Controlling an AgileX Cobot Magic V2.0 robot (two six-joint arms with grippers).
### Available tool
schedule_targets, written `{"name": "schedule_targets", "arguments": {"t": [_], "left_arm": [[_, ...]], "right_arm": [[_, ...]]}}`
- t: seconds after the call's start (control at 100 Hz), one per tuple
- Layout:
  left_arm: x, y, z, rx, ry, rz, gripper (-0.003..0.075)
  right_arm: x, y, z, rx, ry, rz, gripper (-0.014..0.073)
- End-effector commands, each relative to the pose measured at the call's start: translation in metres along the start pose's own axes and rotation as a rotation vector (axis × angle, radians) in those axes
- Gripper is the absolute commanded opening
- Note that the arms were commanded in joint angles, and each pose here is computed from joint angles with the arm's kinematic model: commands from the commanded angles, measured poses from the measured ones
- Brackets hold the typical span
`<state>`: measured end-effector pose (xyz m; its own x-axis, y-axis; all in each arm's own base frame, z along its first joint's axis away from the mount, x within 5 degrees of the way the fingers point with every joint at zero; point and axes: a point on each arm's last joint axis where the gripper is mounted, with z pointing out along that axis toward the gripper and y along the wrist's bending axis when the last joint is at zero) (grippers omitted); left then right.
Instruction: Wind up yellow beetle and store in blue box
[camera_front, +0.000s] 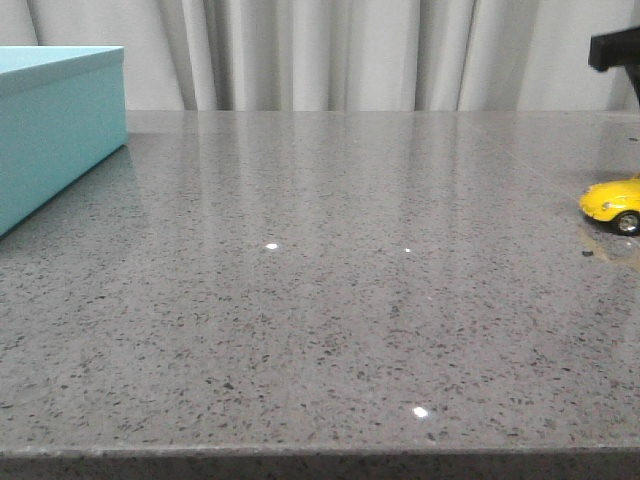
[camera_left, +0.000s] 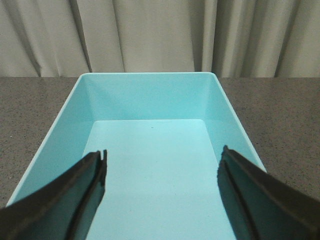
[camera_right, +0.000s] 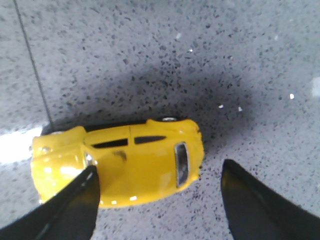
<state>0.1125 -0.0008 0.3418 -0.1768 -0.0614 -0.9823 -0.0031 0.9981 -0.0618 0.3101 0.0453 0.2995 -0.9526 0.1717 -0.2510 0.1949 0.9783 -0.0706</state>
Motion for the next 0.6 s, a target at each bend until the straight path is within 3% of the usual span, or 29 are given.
{"name": "schedule_targets", "arguments": {"t": [0.0, 0.29, 0.59], "left_arm": [[-0.018, -0.002, -0.002, 0.014, -0.104, -0.016, 0.0463], [-0.019, -0.002, 0.0, 0.017, -0.122, -0.025, 0.0463], [-0.024, -0.002, -0.001, 0.023, -0.172, -0.043, 0.0463]], "right_arm": [[0.005, -0.007, -0.037, -0.027, -0.123, -0.021, 0.051], [0.038, -0.014, -0.104, -0.164, -0.407, -0.066, 0.051], [0.079, -0.028, -0.104, -0.245, -0.513, -0.059, 0.051]]}}
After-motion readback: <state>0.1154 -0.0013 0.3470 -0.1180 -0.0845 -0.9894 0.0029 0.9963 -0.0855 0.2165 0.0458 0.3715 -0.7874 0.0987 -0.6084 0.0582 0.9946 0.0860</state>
